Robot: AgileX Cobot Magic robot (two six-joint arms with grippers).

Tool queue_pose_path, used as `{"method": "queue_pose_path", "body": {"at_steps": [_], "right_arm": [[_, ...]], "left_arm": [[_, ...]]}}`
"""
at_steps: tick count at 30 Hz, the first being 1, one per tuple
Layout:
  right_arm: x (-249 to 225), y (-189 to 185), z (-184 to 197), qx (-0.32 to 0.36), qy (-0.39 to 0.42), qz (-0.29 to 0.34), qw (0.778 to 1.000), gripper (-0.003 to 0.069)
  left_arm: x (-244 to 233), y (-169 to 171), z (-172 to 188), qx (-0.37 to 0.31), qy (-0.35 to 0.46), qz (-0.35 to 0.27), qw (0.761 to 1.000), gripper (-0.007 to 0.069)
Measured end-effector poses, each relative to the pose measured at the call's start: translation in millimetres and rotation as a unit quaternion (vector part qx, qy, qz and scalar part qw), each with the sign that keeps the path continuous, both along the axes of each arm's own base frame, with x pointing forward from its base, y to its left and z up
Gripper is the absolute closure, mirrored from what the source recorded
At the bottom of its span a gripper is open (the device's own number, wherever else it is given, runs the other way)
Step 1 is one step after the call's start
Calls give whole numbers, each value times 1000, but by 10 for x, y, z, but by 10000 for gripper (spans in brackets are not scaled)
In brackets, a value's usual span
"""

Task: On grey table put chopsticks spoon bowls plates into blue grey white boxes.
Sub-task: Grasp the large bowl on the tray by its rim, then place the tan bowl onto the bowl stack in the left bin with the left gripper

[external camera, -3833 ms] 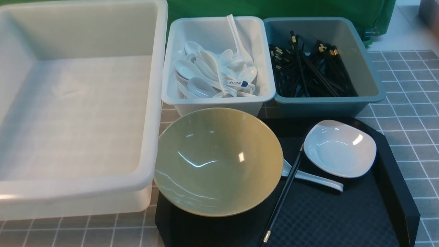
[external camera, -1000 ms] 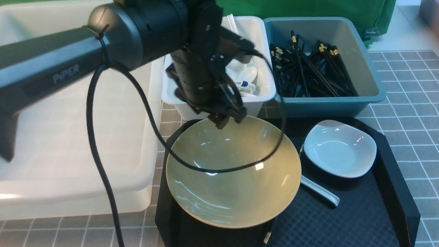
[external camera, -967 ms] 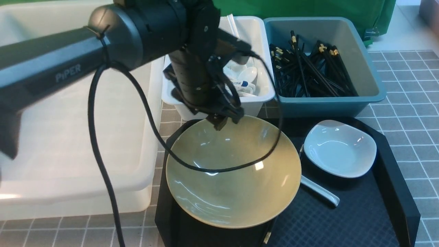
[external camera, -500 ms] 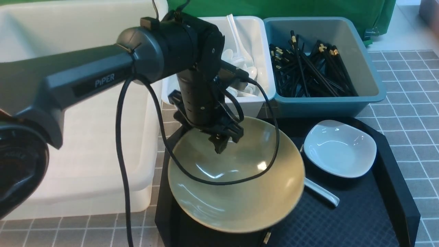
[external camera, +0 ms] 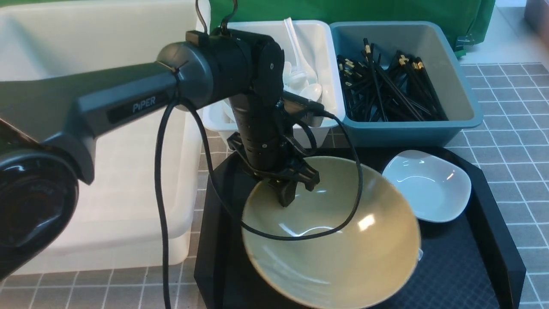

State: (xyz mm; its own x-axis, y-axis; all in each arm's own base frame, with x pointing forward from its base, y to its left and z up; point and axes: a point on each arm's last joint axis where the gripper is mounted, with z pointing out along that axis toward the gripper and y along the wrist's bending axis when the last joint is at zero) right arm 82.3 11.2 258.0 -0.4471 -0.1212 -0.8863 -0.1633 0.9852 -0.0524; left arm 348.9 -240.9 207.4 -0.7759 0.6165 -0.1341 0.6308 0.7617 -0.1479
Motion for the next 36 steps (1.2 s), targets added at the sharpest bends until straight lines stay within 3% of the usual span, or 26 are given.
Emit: {"method": "queue_pose_path", "body": {"at_steps": [7,14,16,17,21,22,25,29,33,36], "right_arm": [[0,0,0,0,0,0,1000,623],[0,0,0,0,0,0,1000,620],[0,0,0,0,0,0,1000,618],[0,0,0,0,0,0,1000,618],[0,1,0,1,0,0,1000,615],[0,1,0,1,0,0,1000,615],[0,1,0,1,0,0,1000,615],[0,1,0,1,0,0,1000,615],[0,1,0,1,0,0,1000,615],[0,1,0,2,0,0,1000,615]], "left_arm": [[-42,26,222,-48,1,-8,999,603],[32,329,712,-193,-8,2,981,622],[3,491,1055,-254,-40,12,966,622],[-3,501,1086,-260,-41,14,965,622],[-190,1024,1771,-306,-131,46,942,622],[-215,1098,1837,-307,-142,52,940,622],[-464,1808,2285,-268,-240,127,924,622],[-802,2658,2481,-148,-320,289,890,622],[-866,3209,2209,-68,-309,437,842,622],[-746,3394,1923,-35,-292,478,828,622]]}}
